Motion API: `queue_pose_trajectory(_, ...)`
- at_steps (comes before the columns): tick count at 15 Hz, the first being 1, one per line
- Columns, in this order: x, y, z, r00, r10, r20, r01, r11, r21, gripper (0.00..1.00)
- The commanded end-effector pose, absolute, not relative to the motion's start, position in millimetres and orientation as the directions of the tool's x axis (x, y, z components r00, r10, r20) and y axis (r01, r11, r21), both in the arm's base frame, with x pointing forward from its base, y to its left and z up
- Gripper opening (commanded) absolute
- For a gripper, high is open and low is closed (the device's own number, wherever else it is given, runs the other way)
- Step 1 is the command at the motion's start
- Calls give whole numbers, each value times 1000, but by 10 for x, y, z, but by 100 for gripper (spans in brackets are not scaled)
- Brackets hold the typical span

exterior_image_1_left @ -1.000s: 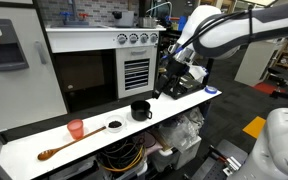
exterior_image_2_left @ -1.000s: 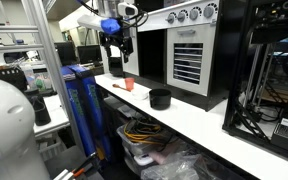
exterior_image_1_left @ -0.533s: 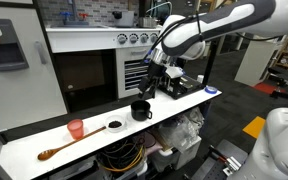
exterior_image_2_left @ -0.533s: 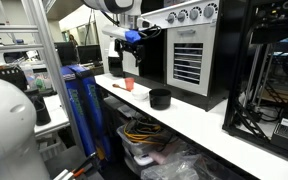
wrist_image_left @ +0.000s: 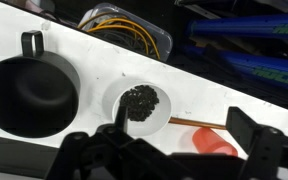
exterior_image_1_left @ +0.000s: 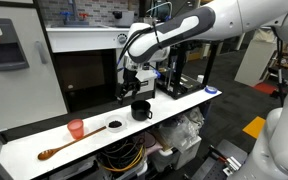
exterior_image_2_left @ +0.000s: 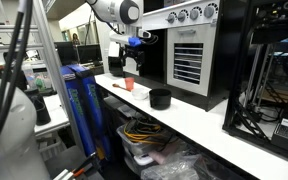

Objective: Pour the contents in the white bowl into the black mug

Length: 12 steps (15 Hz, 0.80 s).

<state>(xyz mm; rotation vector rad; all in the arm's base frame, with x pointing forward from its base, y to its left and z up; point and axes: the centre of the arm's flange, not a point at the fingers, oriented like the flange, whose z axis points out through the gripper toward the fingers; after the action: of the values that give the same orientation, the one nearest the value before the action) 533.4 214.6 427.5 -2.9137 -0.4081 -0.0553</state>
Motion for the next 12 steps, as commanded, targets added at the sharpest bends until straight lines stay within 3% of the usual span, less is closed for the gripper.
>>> queue_pose_trajectory(1, 5584, 2529, 4204, 973, 232, -11, 230, -968, -99, 100)
queue_pose_trajectory(12, 5642, 2837, 3980, 974, 225, -9, 224, -972, -73, 100)
